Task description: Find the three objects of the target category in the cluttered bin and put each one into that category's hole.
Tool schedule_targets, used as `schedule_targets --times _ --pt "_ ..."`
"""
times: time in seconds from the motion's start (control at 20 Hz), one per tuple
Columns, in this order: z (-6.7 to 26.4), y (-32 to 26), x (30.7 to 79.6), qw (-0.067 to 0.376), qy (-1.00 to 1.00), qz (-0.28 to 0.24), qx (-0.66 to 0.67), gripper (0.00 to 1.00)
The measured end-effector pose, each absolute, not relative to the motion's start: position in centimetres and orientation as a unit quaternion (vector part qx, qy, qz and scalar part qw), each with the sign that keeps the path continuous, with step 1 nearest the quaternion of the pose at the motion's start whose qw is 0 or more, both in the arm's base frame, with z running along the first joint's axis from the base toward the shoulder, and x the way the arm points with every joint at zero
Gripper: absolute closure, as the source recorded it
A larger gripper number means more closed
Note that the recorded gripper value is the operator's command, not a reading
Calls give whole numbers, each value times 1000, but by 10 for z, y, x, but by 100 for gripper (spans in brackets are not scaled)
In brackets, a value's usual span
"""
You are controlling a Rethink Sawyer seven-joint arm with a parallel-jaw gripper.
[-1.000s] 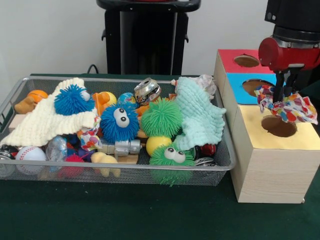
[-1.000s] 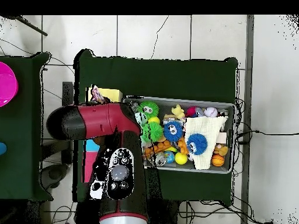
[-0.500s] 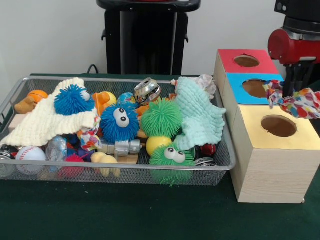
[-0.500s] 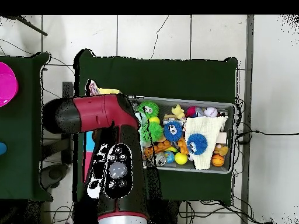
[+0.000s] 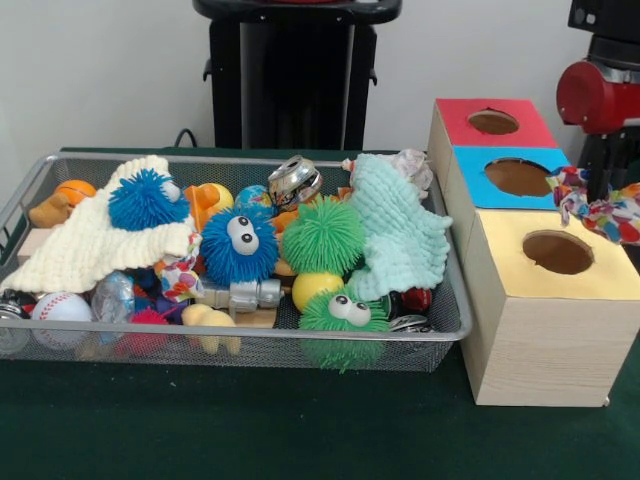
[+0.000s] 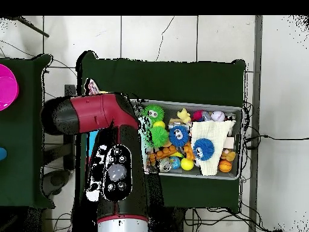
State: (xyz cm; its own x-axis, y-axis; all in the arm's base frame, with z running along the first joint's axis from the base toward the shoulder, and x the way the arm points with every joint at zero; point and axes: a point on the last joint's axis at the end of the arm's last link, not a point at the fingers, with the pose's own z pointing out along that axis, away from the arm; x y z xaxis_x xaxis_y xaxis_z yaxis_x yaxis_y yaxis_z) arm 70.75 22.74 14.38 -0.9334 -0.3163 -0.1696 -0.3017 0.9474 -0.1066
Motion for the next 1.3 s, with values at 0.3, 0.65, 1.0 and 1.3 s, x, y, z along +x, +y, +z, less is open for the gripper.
schedule_targets --times 0.3,0.65,1.0,1.3 --pt "133 228 705 84 983 -37 -158 100" --pt "124 223 705 80 983 -36 -162 100" --pt "118 213 706 79 981 -44 -174 100" --pt "114 199 709 79 980 -46 -175 100"
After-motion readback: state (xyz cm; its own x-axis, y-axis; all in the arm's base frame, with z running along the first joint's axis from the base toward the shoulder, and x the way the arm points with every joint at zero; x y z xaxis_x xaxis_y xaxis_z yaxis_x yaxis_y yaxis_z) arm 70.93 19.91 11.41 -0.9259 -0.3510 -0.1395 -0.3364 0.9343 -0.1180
